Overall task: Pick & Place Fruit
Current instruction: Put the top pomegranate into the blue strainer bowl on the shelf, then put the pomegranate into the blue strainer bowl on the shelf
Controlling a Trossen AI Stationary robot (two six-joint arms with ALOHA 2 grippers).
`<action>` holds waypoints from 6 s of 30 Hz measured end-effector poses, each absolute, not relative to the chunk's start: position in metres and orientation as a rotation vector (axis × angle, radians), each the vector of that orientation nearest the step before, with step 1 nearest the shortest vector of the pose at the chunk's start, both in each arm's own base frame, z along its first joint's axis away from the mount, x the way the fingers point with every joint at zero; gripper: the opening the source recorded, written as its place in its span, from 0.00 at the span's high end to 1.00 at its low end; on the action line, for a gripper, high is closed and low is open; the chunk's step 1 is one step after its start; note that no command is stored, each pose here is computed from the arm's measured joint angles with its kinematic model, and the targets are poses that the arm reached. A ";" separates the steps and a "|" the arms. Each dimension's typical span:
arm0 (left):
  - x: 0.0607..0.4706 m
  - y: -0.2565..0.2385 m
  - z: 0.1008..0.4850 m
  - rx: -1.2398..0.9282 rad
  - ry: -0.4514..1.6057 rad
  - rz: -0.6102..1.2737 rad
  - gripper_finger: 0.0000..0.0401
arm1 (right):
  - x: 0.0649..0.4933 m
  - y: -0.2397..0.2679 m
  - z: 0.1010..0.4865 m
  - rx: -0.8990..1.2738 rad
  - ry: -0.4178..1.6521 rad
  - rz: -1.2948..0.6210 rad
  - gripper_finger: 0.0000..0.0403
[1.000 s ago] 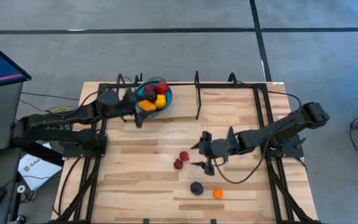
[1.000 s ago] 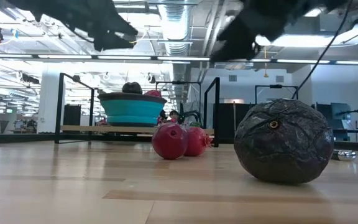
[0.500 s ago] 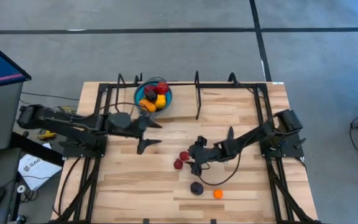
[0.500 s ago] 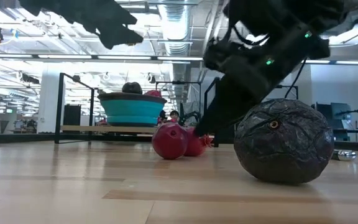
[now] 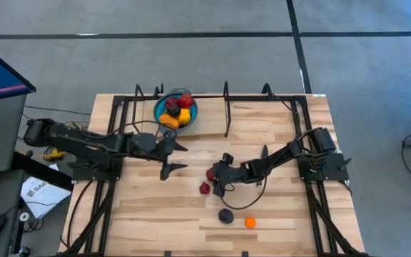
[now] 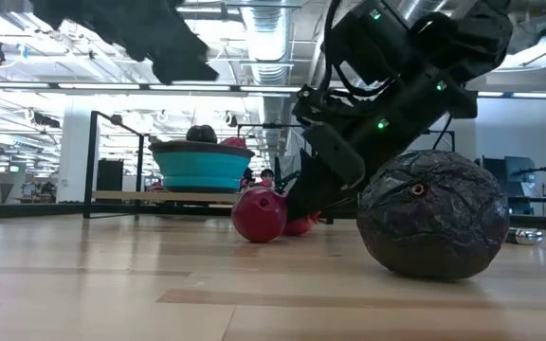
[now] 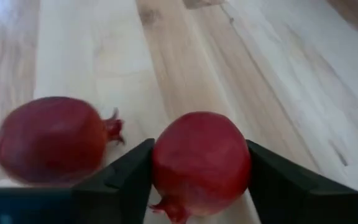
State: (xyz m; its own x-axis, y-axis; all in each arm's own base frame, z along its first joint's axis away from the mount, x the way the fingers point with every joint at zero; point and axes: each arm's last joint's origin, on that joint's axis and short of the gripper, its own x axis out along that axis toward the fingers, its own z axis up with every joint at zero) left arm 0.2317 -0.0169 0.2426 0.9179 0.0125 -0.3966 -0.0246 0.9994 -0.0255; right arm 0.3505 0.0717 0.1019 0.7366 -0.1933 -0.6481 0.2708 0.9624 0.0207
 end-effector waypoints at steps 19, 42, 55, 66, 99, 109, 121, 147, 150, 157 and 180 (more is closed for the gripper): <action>0.166 -0.024 0.220 -0.188 0.422 0.240 0.28 | 0.421 -0.021 0.239 0.173 0.486 -0.255 0.56; 0.160 -0.026 0.196 -0.261 0.430 0.262 0.28 | 0.478 -0.140 0.239 0.270 0.792 -0.503 0.44; 0.160 -0.026 0.196 -0.263 0.422 0.260 0.28 | 0.482 -0.143 0.251 0.259 0.736 -0.414 0.33; 0.161 -0.026 0.197 -0.264 0.418 0.258 0.28 | 0.454 -0.091 0.320 -0.007 0.761 -0.448 0.33; 0.324 -0.079 0.148 -0.605 0.726 0.081 0.28 | 0.299 0.114 0.246 0.058 0.625 -0.562 0.33; 0.333 -0.073 0.143 -0.731 0.696 0.253 0.28 | 0.269 0.145 0.244 -0.065 0.518 -0.681 0.33; 0.341 -0.082 0.125 -0.504 0.749 0.167 0.28 | 0.221 0.169 0.205 0.013 0.382 -0.699 0.33; 0.321 -0.074 0.207 -0.217 0.593 0.060 0.58 | 0.219 0.162 0.191 0.136 0.334 -0.741 0.33; 0.294 -0.060 0.252 -0.132 0.484 0.208 0.57 | 0.227 0.156 0.192 0.120 0.337 -0.758 0.33; 0.236 0.005 0.296 -0.163 0.386 0.576 0.57 | 0.258 0.144 0.200 0.058 0.331 -0.748 0.33; 0.173 0.086 0.224 -0.270 0.304 1.044 0.49 | 0.291 0.125 0.214 0.007 0.353 -0.642 0.33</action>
